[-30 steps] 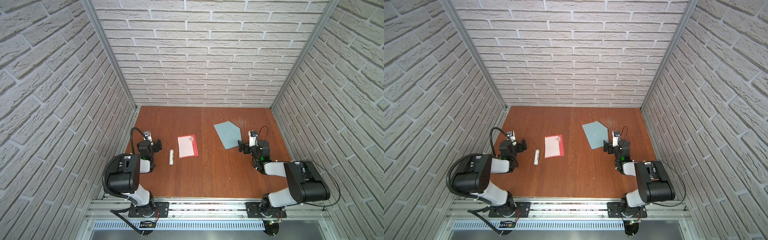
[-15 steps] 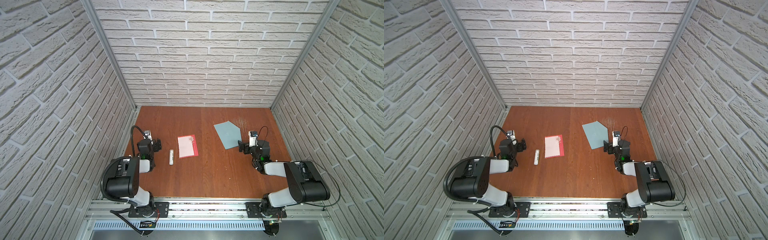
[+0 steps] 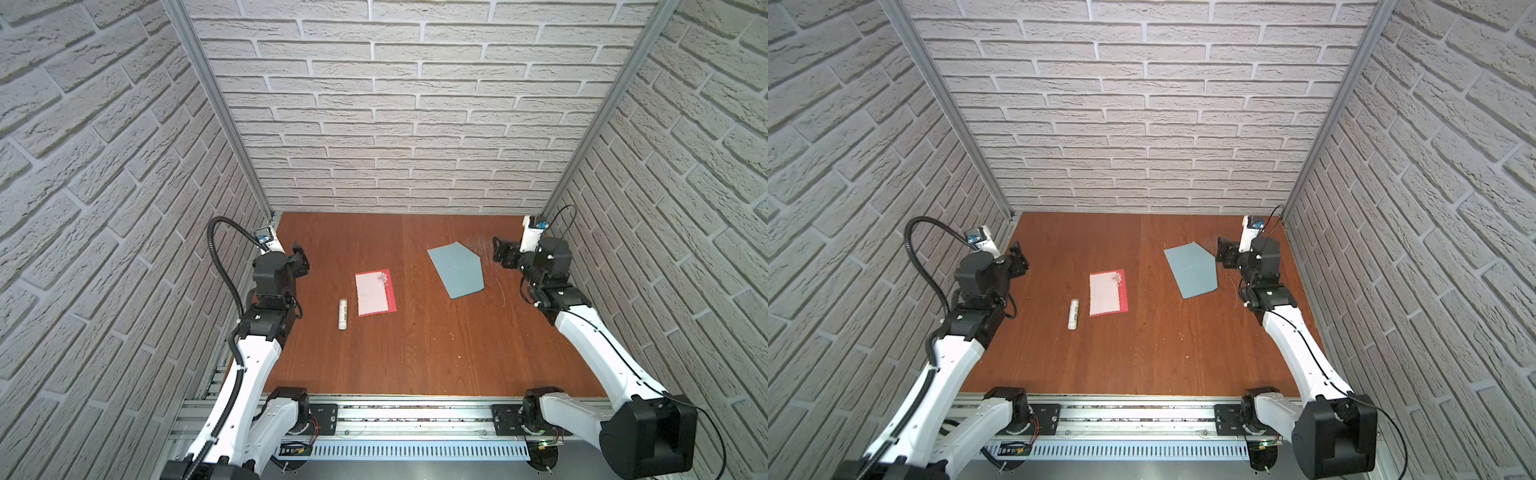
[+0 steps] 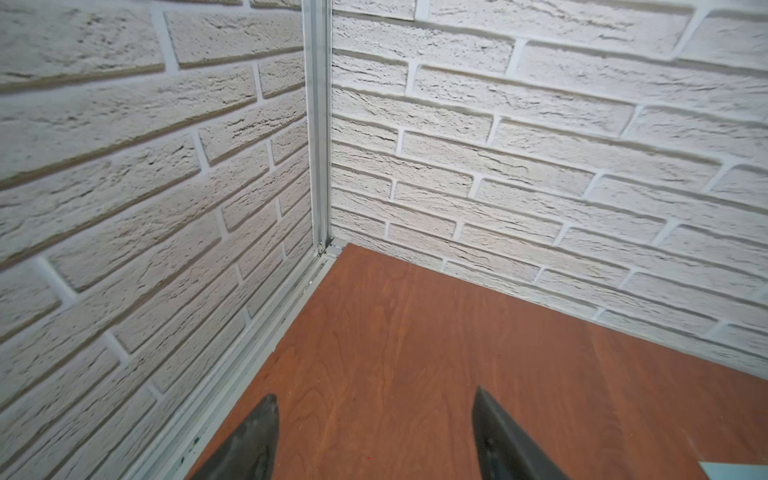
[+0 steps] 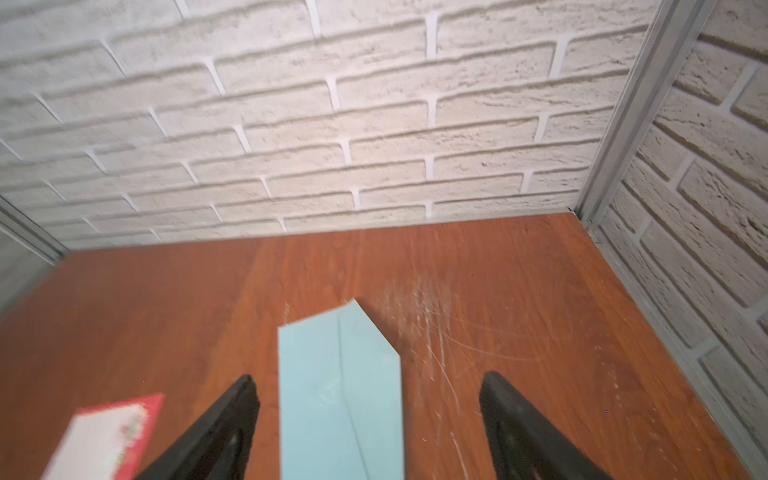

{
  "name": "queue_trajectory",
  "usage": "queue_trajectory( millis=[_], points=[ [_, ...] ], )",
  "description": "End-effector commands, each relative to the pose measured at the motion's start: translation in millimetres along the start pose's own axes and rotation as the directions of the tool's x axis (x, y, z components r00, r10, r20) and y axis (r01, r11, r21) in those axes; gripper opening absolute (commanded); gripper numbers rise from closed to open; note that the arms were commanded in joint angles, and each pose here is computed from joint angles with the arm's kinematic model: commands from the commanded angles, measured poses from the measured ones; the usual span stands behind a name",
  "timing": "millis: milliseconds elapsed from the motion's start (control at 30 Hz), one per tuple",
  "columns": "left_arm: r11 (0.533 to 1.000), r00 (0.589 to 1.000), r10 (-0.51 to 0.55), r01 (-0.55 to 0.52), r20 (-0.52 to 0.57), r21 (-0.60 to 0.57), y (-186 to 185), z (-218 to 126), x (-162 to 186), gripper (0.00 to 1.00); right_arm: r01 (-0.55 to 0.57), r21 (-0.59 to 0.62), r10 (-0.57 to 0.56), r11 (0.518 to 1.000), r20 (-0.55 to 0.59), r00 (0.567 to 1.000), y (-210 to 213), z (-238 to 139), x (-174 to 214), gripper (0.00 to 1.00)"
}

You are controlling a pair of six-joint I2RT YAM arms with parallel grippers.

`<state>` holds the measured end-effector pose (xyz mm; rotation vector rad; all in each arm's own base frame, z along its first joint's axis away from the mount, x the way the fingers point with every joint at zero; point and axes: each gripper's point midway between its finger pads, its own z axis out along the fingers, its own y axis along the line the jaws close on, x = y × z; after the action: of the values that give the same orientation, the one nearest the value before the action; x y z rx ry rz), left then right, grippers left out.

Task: Place the letter into the envelope and seal it
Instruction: 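Move the right gripper toward the pink letter card while the left gripper approaches it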

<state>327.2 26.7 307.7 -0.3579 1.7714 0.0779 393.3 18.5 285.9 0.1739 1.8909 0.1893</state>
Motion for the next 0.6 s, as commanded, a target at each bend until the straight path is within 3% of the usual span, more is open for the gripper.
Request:
queue_trajectory(
  millis=[0, 233, 567],
  points=[
    [0.999, 0.963, -0.02, 0.032, -0.267, 0.04, -2.8, -18.1, 55.1, 0.72, -0.162, 0.038, 0.163, 0.986, -0.415, 0.895, 15.3, -12.6, 93.4, 0.83],
    [0.981, 0.903, -0.05, 0.125, -0.427, 0.149, -26.6, -28.4, 89.0, 0.71, -0.266, -0.091, 0.157, 0.96, -0.613, 0.774, 110.8, -13.4, 158.2, 0.8],
    [0.916, 0.757, -0.065, 0.303, -0.65, 0.262, -84.5, 11.8, 138.0, 0.7, -0.359, -0.216, 0.068, 0.908, -0.769, 0.635, 239.8, 7.4, 227.3, 0.74]
  ],
)
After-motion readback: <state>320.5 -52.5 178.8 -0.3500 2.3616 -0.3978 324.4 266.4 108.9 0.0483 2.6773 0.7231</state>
